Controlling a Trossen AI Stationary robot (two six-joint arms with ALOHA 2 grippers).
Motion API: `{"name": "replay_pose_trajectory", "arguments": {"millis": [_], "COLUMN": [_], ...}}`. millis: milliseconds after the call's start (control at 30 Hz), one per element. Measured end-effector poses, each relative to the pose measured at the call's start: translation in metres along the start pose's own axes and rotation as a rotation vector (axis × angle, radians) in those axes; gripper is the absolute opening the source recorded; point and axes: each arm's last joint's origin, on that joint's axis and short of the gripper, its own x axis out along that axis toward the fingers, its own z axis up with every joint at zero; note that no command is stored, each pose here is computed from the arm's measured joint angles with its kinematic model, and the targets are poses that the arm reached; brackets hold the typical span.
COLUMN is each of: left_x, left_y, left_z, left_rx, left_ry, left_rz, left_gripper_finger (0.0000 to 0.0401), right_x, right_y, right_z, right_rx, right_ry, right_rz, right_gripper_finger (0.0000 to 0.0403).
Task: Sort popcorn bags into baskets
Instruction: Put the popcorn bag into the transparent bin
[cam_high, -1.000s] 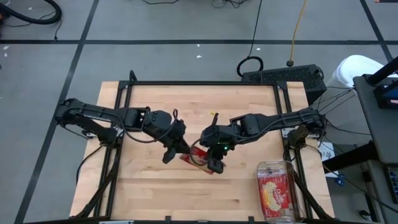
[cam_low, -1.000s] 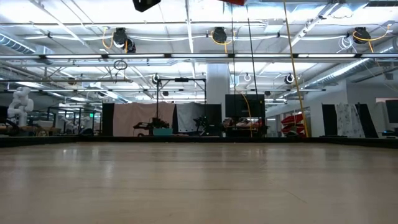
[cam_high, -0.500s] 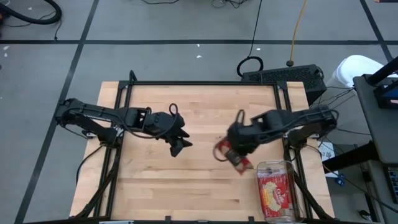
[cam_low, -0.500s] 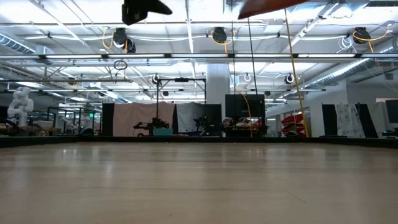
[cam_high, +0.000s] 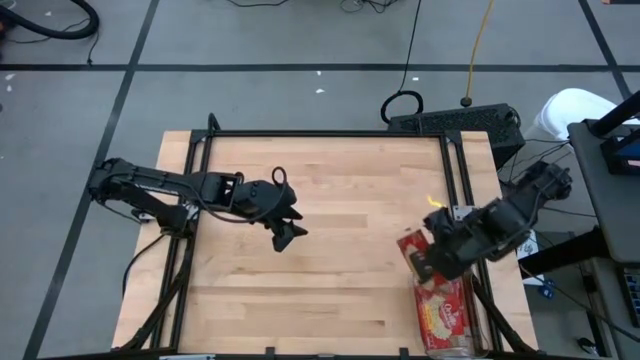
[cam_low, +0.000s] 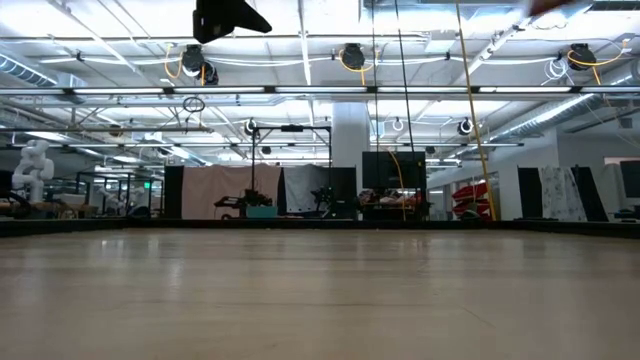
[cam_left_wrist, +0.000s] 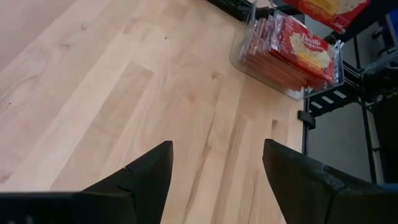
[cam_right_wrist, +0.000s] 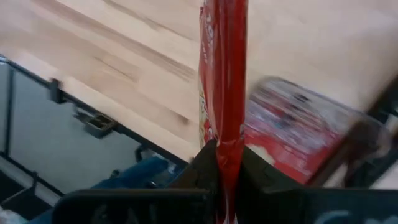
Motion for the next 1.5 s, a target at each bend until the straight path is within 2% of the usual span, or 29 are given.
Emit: {"name": "replay_pose_trajectory", "arguments": {"millis": [133, 233, 367, 467, 600, 733, 833, 1033, 1267, 1500], "left_x": [0.000, 0.000, 0.000, 0.000, 0.000, 0.000, 0.000, 0.000, 0.000, 0.000], "left_y": [0.000, 0.000, 0.000, 0.000, 0.000, 0.000, 0.000, 0.005, 0.011, 0.014], "left_z": [0.000, 0.000, 0.000, 0.000, 0.000, 0.000, 0.001, 0.004, 0.007, 0.009], "left_rx": [0.009, 0.009, 0.013, 0.016, 0.008, -0.003, -0.003, -0.013, -0.026, -0.032], "left_ry": [-0.002, -0.002, -0.002, -0.003, -0.003, -0.003, -0.012, -0.034, -0.044, -0.049], "left_rz": [0.000, 0.000, -0.001, -0.002, -0.002, -0.002, 0.011, 0.043, 0.060, 0.068], "left_gripper_finger": [0.0253, 0.0253, 0.0253, 0.0253, 0.0253, 0.0253, 0.0253, 0.0253, 0.0253, 0.0253], "right_x": [0.008, 0.012, 0.009, 0.003, 0.002, 0.006, 0.013, 0.039, 0.061, 0.082], "right_y": [-0.018, -0.029, -0.047, -0.060, -0.072, -0.074, -0.074, -0.074, -0.070, -0.066], "right_z": [-0.015, -0.021, -0.024, -0.028, -0.036, -0.045, -0.052, -0.064, -0.070, -0.079], "right_rx": [0.000, 0.020, 0.056, 0.137, 0.171, 0.161, 0.134, 0.136, 0.140, 0.153], "right_ry": [0.012, -0.020, 0.053, 0.087, 0.098, 0.176, 0.174, 0.179, 0.155, 0.196], "right_rz": [-0.028, 0.020, 0.072, 0.057, -0.034, -0.133, -0.176, -0.332, -0.367, -0.390], "right_gripper_finger": [0.0012, 0.0012, 0.0011, 0.0009, 0.0009, 0.0008, 0.0008, 0.0009, 0.0011, 0.0012]}}
